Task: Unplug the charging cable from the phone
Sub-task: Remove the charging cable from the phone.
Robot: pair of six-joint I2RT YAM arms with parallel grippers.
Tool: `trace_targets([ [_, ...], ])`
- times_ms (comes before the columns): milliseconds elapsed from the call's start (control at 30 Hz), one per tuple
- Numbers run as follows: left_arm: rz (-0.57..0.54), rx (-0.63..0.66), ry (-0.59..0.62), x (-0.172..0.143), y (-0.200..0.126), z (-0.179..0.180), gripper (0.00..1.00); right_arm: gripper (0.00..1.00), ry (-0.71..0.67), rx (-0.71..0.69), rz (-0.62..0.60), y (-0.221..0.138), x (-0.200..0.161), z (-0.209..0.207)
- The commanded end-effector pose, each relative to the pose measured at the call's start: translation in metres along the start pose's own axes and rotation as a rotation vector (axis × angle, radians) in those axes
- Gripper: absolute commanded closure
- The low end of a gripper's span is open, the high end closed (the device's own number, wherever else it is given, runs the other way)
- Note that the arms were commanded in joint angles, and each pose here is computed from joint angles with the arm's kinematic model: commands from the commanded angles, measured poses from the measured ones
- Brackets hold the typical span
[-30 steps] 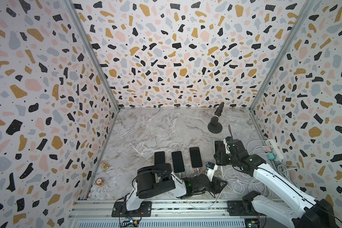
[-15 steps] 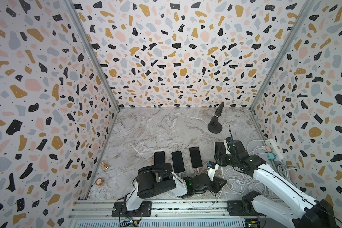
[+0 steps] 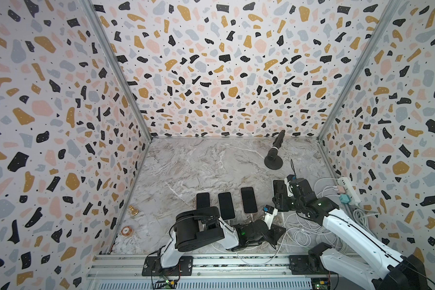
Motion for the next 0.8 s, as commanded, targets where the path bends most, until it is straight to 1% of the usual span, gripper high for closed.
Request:
trace_targets([
  [0,-0.019,-0.027,0.019,0.0054,0.0047,-0.0080,1.00,0.59,-0.007,0.007,-0.054,-0.0060,0.0099,0.0020],
  [33,-0.017,-0.024,0.018,0.0050,0.0046,-0.0077,1.00,0.58,-0.008,0.008,-0.053,-0.0060,0.0099,0.0023],
  [67,-0.017,-0.021,0.016,0.0050,0.0041,-0.0069,0.88,0.59,-0.004,0.013,-0.054,-0.0062,0.0101,0.0029],
  [100,-0.021,-0.024,0.018,0.0054,0.0031,-0.0071,0.67,0.59,-0.003,0.018,-0.053,-0.0061,0.0098,0.0033],
  [133,-0.027,-0.026,0.020,0.0059,0.0020,-0.0067,0.51,0.59,-0.003,0.021,-0.055,-0.0062,0.0097,0.0037],
  [167,-0.032,-0.028,0.025,0.0062,0.0011,-0.0068,0.44,0.59,-0.002,0.025,-0.056,-0.0064,0.0093,0.0040],
  [200,-0.036,-0.034,0.032,0.0070,0.0007,-0.0085,0.41,0.59,-0.003,0.028,-0.056,-0.0064,0.0085,0.0044],
  [233,-0.038,-0.035,0.036,0.0081,0.0013,-0.0098,0.40,0.59,0.000,0.030,-0.057,-0.0067,0.0081,0.0043],
  [267,-0.033,-0.031,0.039,0.0080,0.0025,-0.0098,0.40,0.59,-0.001,0.033,-0.060,-0.0072,0.0081,0.0047],
  [300,-0.031,-0.032,0.040,0.0081,0.0037,-0.0106,0.42,0.59,-0.003,0.033,-0.060,-0.0080,0.0080,0.0046],
  [400,-0.024,-0.029,0.034,0.0081,0.0074,-0.0103,0.54,0.59,-0.017,0.034,-0.059,-0.0102,0.0069,0.0045],
  [500,-0.014,-0.024,0.042,0.0076,0.0090,-0.0095,0.58,0.59,-0.029,0.056,-0.062,-0.0117,0.0063,0.0068],
  [533,-0.014,-0.026,0.046,0.0077,0.0090,-0.0101,0.60,0.59,-0.032,0.065,-0.065,-0.0121,0.0068,0.0078],
  [700,-0.013,-0.020,0.050,0.0076,0.0095,-0.0093,0.79,0.59,-0.036,0.067,-0.065,-0.0124,0.0063,0.0080],
  [767,-0.012,-0.016,0.049,0.0072,0.0094,-0.0084,0.89,0.59,-0.034,0.063,-0.067,-0.0123,0.0069,0.0074],
])
Point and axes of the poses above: each gripper's point midway between its finger pads, its own y axis out along the fingers, its own z axis along the line the jaws close on, x = y × z, the point moved 6 cm from there along -y, back along the fingers, and after that the axes turned 14 degrees about -y, right-handed, at the moved point
